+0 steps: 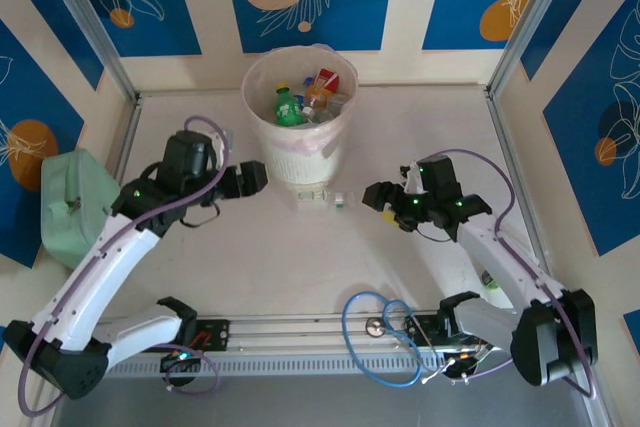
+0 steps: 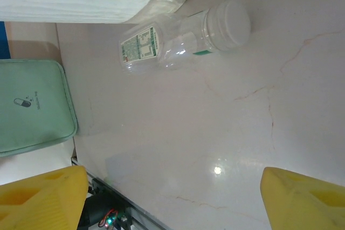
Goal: Put the plastic bottles in the bin
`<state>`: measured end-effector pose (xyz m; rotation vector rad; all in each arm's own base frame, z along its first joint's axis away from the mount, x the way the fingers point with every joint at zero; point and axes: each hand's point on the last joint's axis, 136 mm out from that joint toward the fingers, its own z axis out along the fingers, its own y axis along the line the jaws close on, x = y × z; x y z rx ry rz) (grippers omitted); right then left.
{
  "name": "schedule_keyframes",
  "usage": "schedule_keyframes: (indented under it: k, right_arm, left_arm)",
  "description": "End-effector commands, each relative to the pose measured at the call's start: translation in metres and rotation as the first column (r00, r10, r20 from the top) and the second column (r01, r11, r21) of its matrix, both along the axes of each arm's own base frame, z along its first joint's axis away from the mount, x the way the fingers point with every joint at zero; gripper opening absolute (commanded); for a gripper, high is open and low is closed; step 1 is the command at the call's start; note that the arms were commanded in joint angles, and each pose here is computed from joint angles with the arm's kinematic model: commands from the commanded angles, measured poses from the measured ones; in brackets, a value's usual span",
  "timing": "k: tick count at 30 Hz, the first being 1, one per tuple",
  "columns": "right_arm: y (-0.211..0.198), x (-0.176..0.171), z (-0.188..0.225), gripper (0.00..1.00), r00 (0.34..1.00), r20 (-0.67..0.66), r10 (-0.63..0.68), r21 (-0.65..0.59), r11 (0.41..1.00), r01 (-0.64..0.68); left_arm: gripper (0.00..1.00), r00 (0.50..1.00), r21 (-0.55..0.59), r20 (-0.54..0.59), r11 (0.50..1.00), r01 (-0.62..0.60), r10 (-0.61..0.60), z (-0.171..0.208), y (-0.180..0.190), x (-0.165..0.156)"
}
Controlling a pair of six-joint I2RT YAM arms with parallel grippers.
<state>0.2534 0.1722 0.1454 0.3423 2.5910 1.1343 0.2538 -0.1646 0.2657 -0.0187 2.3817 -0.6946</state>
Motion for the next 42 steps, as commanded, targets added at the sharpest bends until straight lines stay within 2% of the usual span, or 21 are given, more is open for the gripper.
schedule_keyframes:
  k: [1, 5, 9, 11, 13, 15, 19, 26, 30, 34, 42]
  right_arm:
    - [0.009, 0.013, -0.006, 0.83, 1.0, -0.009, 0.009, 0.048, 0.999, -0.009]
    - [0.011, 0.027, -0.018, 0.85, 1.0, -0.019, 0.017, -0.014, 1.0, -0.017]
    - [0.017, 0.048, -0.023, 0.84, 0.999, -0.001, 0.054, -0.037, 0.998, -0.054]
    - [0.019, 0.06, -0.029, 0.78, 0.998, -0.001, 0.062, -0.043, 0.997, -0.062]
    - [0.02, 0.073, -0.039, 0.6, 0.998, -0.022, 0.061, -0.04, 0.997, -0.062]
    - [0.021, 0.084, -0.051, 0.52, 0.997, -0.047, 0.054, -0.044, 0.997, -0.056]
    - [0.031, 0.104, -0.068, 0.45, 0.994, -0.095, 0.059, -0.027, 0.998, -0.062]
    - [0.035, 0.126, -0.087, 0.43, 0.989, -0.14, 0.047, -0.059, 0.997, -0.056]
    - [0.039, 0.123, -0.099, 0.4, 0.981, -0.18, 0.078, -0.059, 0.994, -0.09]
    - [0.043, 0.104, -0.105, 0.36, 0.975, -0.189, 0.114, -0.063, 0.99, -0.127]
    - [0.046, 0.061, -0.087, 0.33, 0.974, -0.142, 0.178, -0.039, 0.982, -0.185]
  left_arm:
    - [0.81, 0.997, -0.051, -0.053, 0.997, -0.053, 0.05, -0.022, 0.002, -0.008]
    - [0.78, 0.99, -0.081, -0.13, 0.994, -0.073, 0.062, -0.052, -0.003, -0.011]
    - [0.75, 0.987, -0.089, -0.149, 0.993, -0.08, 0.066, -0.058, -0.004, -0.012]
    - [0.75, 0.987, -0.077, -0.142, 0.993, -0.087, 0.075, -0.057, 0.0, -0.014]
    - [0.75, 0.987, -0.06, -0.133, 0.993, -0.099, 0.09, -0.056, 0.006, -0.017]
    - [0.75, 0.987, -0.047, -0.123, 0.993, -0.109, 0.103, -0.054, 0.012, -0.021]
    - [0.75, 0.986, -0.027, -0.122, 0.993, -0.118, 0.114, -0.055, 0.02, -0.028]
    - [0.75, 0.986, -0.025, -0.121, 0.992, -0.121, 0.117, -0.054, 0.023, -0.032]
    - [0.75, 0.986, -0.02, -0.12, 0.992, -0.122, 0.119, -0.055, 0.023, -0.031]
    - [0.75, 0.986, -0.017, -0.118, 0.992, -0.122, 0.119, -0.055, 0.023, -0.029]
    - [0.75, 0.986, -0.012, -0.121, 0.993, -0.118, 0.115, -0.057, 0.022, -0.027]
